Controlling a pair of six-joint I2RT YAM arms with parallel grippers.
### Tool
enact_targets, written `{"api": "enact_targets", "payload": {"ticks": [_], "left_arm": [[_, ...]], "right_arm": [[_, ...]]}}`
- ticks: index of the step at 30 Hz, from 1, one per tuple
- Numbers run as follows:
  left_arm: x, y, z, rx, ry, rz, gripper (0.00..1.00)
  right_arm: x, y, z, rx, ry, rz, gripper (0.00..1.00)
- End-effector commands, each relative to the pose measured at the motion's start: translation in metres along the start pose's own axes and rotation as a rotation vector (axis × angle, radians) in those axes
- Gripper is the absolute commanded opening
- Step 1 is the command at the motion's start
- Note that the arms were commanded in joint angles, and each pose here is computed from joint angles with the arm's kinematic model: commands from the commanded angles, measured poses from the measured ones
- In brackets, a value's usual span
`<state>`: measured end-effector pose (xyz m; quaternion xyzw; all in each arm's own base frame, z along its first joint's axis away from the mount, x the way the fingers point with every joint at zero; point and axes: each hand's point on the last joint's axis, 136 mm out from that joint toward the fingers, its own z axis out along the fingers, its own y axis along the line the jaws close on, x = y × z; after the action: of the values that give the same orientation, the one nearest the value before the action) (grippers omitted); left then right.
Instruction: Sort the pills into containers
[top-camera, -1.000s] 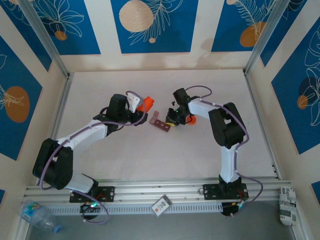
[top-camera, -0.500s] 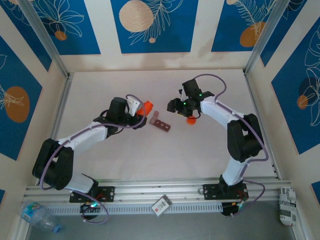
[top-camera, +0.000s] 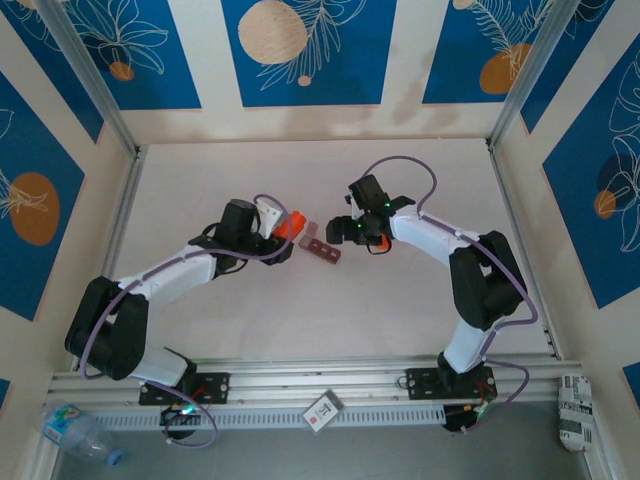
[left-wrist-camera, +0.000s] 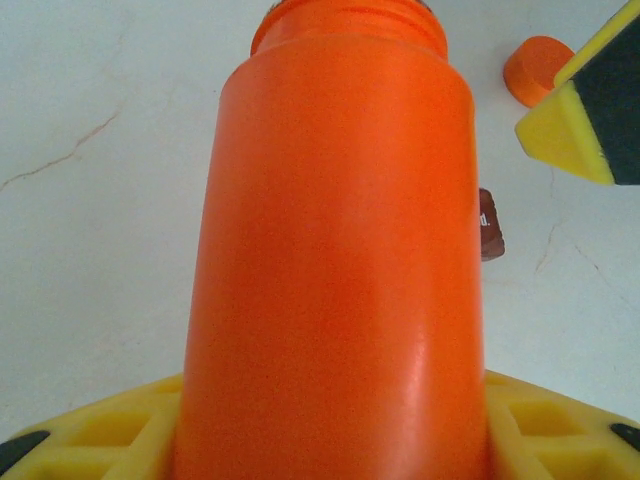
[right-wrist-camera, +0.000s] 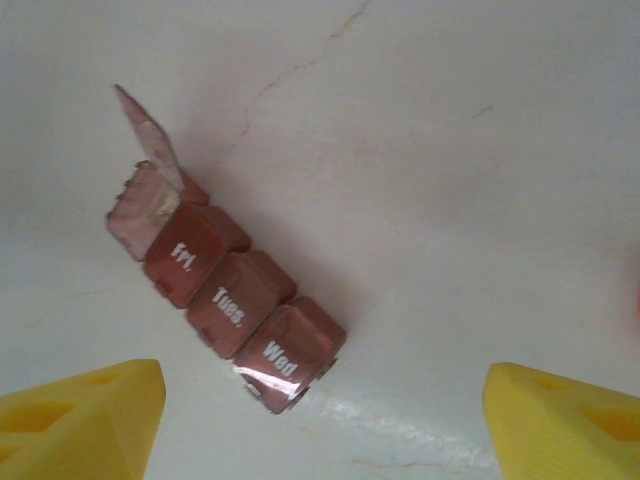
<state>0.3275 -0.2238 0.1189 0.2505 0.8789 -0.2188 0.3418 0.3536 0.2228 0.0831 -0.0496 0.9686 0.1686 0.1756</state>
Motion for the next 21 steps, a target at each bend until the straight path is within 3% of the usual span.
{"api": "enact_targets", "payload": {"ticks": [1, 21], "left_arm": [[0.007, 0.0, 0.003, -0.004, 0.027, 0.029, 0.0], [0.024, -0.003, 0.012, -0.005, 0.143, 0.075, 0.0]], "right_arm": [[0.012, -0.014, 0.013, 0.071, 0.052, -0.008, 0.83], [0.031, -0.018, 0.038, 0.09, 0.134, -0.007, 0.82]]}}
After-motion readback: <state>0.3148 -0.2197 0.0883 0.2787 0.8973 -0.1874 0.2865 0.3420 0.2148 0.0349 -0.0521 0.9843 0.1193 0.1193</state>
